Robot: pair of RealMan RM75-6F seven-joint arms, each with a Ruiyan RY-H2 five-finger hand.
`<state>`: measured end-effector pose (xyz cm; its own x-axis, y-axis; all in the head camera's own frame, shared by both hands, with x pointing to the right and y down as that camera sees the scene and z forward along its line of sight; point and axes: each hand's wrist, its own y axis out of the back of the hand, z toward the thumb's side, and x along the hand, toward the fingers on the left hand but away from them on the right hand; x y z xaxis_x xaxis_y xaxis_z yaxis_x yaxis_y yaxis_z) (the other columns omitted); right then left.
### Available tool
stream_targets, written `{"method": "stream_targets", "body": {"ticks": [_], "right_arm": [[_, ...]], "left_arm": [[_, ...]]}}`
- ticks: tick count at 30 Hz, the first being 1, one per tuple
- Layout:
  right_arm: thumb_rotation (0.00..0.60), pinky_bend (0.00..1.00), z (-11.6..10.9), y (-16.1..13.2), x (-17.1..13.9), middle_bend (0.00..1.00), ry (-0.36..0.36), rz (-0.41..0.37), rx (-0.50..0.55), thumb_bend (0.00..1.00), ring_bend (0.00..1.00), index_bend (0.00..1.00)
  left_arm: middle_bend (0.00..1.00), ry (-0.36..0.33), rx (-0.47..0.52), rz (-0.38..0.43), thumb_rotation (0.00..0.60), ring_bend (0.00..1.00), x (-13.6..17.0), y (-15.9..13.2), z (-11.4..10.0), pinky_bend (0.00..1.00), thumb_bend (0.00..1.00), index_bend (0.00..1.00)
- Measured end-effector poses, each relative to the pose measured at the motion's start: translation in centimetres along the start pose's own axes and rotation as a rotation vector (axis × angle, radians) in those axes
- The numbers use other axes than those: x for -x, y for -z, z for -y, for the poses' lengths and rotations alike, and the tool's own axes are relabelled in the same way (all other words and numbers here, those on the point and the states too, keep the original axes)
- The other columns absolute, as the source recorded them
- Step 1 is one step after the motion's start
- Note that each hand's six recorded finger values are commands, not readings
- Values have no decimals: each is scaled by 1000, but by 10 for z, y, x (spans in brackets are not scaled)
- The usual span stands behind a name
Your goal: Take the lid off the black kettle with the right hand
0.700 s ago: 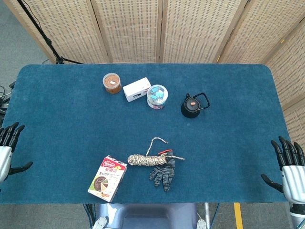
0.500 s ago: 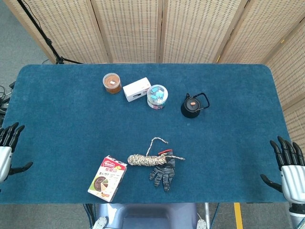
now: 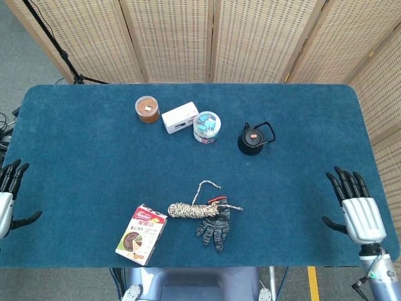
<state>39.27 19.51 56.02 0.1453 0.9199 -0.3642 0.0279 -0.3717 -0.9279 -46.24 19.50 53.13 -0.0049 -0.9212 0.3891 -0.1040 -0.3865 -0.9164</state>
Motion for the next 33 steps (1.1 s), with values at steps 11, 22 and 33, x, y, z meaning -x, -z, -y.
{"method": "stream_targets", "body": {"ticks": [11,22,33], "right_arm": [[600,0,8,-67,114,0,-67,-125,73,366,0,227],[600,0,27,-93,198,0,-121,-71,88,380,0,324],[600,0,51,-107,244,0,-194,14,131,380,0,364]], "left_arm": [[0,-3,6,-25,600,0,-5,3,0,0,46,0],[0,7,-24,-43,600,0,-12,3,5,0,46,0],[0,7,-32,-64,600,0,-15,5,7,0,46,0]]}}
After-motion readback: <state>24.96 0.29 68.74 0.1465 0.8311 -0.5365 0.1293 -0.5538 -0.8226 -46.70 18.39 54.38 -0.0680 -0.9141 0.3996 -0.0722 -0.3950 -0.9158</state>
